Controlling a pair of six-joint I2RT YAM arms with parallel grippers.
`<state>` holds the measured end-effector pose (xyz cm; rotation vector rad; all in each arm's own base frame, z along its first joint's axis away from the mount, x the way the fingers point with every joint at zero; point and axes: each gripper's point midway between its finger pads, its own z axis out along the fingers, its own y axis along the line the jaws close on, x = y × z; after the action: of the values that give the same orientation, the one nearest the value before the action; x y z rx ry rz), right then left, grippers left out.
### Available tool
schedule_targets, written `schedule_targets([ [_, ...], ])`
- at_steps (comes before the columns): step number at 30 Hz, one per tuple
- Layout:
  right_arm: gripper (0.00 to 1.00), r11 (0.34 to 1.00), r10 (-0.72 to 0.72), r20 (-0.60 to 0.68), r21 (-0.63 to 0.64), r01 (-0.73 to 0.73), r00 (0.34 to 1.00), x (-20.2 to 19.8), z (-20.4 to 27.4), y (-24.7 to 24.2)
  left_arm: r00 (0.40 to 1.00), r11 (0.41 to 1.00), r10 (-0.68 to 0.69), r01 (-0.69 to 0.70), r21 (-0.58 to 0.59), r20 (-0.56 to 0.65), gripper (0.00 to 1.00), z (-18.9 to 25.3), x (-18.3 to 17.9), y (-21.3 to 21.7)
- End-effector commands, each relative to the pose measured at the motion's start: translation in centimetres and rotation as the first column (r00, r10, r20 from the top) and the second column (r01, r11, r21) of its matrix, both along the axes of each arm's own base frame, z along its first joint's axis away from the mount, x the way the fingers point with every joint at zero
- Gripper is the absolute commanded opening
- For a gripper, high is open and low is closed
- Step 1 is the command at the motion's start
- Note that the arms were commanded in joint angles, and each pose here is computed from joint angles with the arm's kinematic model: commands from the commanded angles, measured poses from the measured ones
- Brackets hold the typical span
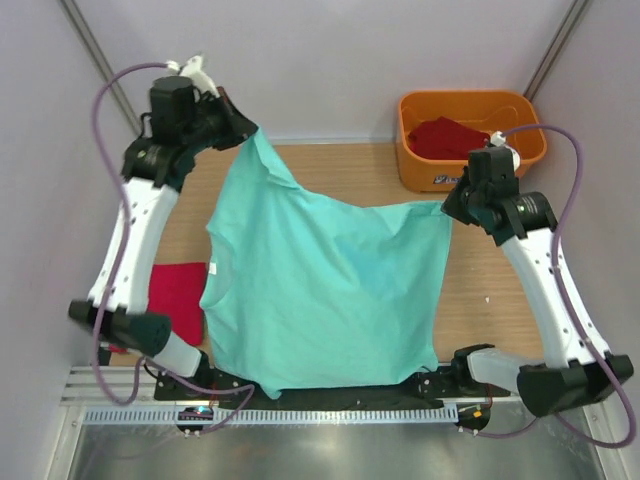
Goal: Fold and stack the t-shirts
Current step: Flatten the tshirt out
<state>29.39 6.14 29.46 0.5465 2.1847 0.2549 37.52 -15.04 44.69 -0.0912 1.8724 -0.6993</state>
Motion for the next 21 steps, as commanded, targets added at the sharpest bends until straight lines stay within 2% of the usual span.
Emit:
schedule_targets([
  [1, 0.01, 0.994, -0.101, 0.063, -0.028, 0.102, 0.993, 3.2, 0.6, -3.7, 0.999, 0.999, -0.011, 0.009, 0.052, 0.033, 0.0, -2.2, 6.5, -0.8],
  [6, 0.01, 0.996, -0.088, 0.04, -0.013, 0.089, 0.995, 7.8, -1.0, -4.3, 0.999, 0.998, 0.049, -0.05, 0.048, 0.022, 0.0, -3.5, 11.9, 1.3],
  [10, 0.01, 0.998, -0.052, 0.055, 0.028, 0.051, 0.997, 9.2, -0.1, -3.2, 0.996, 0.998, 0.066, -0.065, -0.016, 0.061, 0.0, -1.7, 12.6, 2.6],
  [15, 0.01, 0.998, -0.037, 0.112, 0.053, 0.032, 0.993, 8.5, 2.8, -2.9, 0.988, 0.996, 0.071, -0.061, -0.072, 0.138, 0.0, 2.3, 10.6, 3.4],
  [21, 0.01, 0.998, -0.007, 0.272, 0.058, -0.009, 0.962, 6.4, 10.3, -2.5, 0.941, 0.987, 0.095, -0.047, -0.152, 0.326, 0.0, 11.3, 4.3, 4.3],
])
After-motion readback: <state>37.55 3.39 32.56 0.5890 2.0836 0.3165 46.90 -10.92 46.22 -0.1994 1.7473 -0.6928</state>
